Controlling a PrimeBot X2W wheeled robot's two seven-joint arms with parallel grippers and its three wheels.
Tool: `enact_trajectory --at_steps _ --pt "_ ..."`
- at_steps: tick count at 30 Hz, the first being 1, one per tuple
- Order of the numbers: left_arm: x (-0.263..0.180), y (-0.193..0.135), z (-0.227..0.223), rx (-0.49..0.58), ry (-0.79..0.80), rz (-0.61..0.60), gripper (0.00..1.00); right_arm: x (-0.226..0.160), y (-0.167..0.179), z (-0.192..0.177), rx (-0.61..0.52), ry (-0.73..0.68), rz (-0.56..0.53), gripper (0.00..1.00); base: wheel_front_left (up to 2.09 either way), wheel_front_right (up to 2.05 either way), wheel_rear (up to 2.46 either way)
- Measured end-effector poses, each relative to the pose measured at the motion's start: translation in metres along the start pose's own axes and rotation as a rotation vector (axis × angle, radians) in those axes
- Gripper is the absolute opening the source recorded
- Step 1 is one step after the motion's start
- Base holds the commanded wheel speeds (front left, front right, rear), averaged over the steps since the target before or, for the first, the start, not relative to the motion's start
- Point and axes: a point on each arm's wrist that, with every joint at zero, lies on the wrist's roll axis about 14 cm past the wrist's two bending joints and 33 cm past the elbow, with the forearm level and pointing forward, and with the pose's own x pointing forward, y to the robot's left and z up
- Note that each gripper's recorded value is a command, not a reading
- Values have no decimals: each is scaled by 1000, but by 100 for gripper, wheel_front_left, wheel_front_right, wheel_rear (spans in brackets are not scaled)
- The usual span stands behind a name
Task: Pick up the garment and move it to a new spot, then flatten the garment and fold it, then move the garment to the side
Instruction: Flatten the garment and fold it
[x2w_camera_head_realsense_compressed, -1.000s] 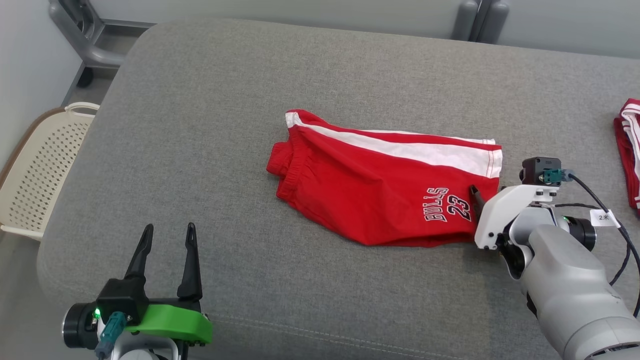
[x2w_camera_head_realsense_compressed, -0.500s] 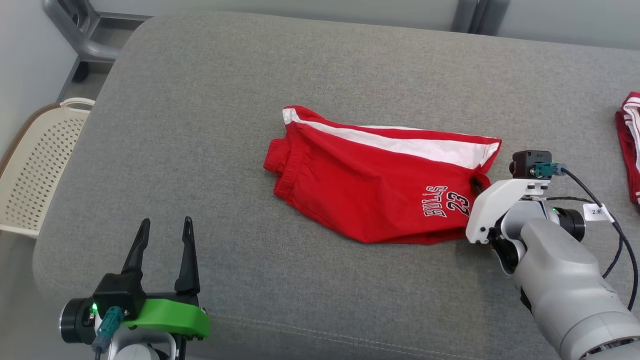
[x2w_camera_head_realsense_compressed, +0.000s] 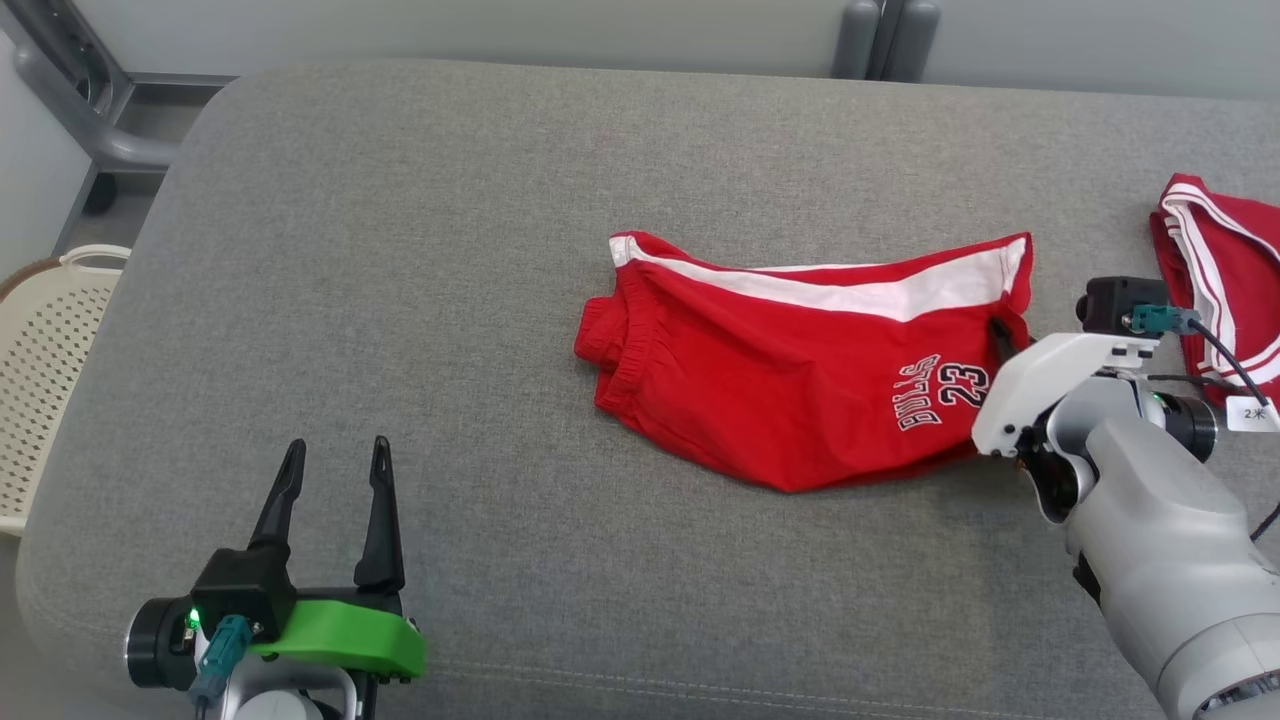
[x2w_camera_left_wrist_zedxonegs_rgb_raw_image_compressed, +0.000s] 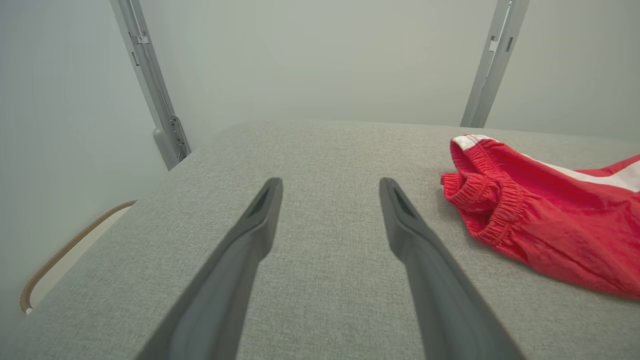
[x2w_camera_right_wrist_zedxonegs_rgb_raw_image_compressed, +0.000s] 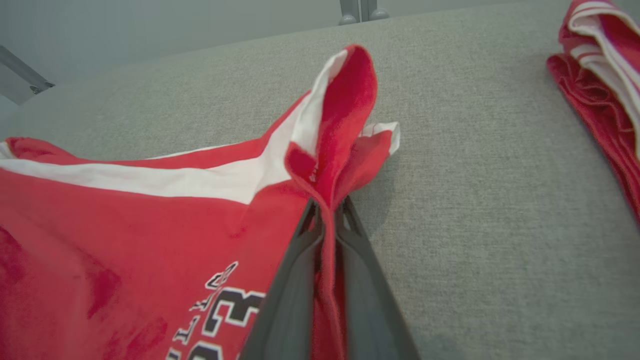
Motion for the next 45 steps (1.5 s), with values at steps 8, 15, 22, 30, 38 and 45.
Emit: enact_trajectory --at_steps 8,15,22,30,38,45 --pt "-1 -3 2 -4 -5 -10 100 0 43 34 105 -78 132 0 0 0 0" --pt "-5 -6 4 -11 -13 -18 100 -13 85 54 182 -99 288 0 0 0 0" --pt "-12 -8 6 -30 -18 -15 100 -23 129 52 241 -63 423 0 0 0 0" --pt "-20 -11 5 -52 -12 -10 100 -16 169 42 285 -6 486 0 0 0 0" --pt "-29 -7 4 -71 -6 17 100 -1 194 28 330 64 488 0 0 0 0" --pt "-33 -4 3 -75 -2 34 100 10 210 23 353 92 482 0 0 0 0"
